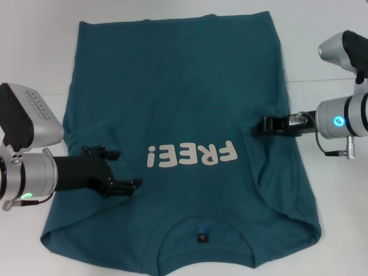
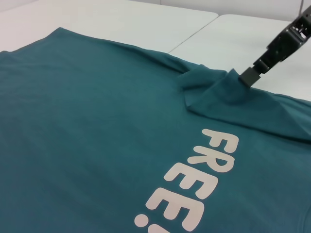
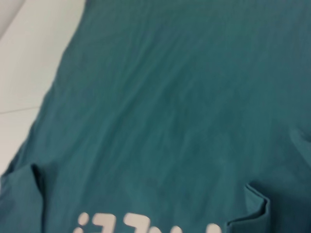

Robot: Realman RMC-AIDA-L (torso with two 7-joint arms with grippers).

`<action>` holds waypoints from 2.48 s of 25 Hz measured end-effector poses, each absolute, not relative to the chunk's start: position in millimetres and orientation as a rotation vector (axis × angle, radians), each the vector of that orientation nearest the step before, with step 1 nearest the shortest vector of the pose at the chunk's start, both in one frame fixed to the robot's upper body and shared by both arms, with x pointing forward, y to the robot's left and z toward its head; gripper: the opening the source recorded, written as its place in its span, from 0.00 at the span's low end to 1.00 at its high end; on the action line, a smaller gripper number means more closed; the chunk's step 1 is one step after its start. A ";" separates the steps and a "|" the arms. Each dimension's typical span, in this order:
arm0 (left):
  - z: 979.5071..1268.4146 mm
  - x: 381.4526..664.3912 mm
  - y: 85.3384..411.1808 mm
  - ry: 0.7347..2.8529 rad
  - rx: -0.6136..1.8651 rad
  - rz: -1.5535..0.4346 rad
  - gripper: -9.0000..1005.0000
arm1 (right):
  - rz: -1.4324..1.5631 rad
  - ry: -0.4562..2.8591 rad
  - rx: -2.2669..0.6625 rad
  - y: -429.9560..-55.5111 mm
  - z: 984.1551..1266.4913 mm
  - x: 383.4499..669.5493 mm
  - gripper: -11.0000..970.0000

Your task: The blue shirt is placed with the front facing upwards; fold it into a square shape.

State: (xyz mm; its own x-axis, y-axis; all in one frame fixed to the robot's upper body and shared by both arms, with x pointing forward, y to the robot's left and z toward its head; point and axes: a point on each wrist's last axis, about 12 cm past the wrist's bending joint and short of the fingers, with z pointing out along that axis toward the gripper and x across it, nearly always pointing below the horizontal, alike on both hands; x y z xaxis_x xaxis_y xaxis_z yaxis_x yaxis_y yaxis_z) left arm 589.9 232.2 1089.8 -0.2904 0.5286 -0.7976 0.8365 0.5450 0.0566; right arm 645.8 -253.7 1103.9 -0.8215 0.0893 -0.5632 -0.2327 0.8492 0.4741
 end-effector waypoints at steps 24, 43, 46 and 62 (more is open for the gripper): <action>1100.8 581.3 256.4 2.018 0.874 -0.488 0.87 | 0.826 2.336 -0.251 -245.1 1121.3 639.0 0.40; 1095.5 503.5 338.2 2.268 0.108 -0.749 0.87 | 0.919 2.141 -0.164 -334.4 1111.7 574.9 0.88; 1089.1 499.6 339.4 2.317 0.119 -0.727 0.87 | 0.917 2.138 -0.173 -333.3 1111.7 576.8 0.88; 1070.0 503.8 333.8 2.428 0.147 -0.720 0.87 | 0.898 2.140 -0.168 -331.9 1109.5 581.1 0.88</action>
State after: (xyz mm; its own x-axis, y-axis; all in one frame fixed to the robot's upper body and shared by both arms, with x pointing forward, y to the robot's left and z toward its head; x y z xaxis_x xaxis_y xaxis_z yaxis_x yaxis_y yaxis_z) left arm 503.8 333.8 1070.0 -0.8166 -0.0605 -0.5740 0.2620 0.8472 -0.4621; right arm 581.1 -331.9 1109.5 -0.6774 0.1688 -0.7160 -0.3927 0.7400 0.5461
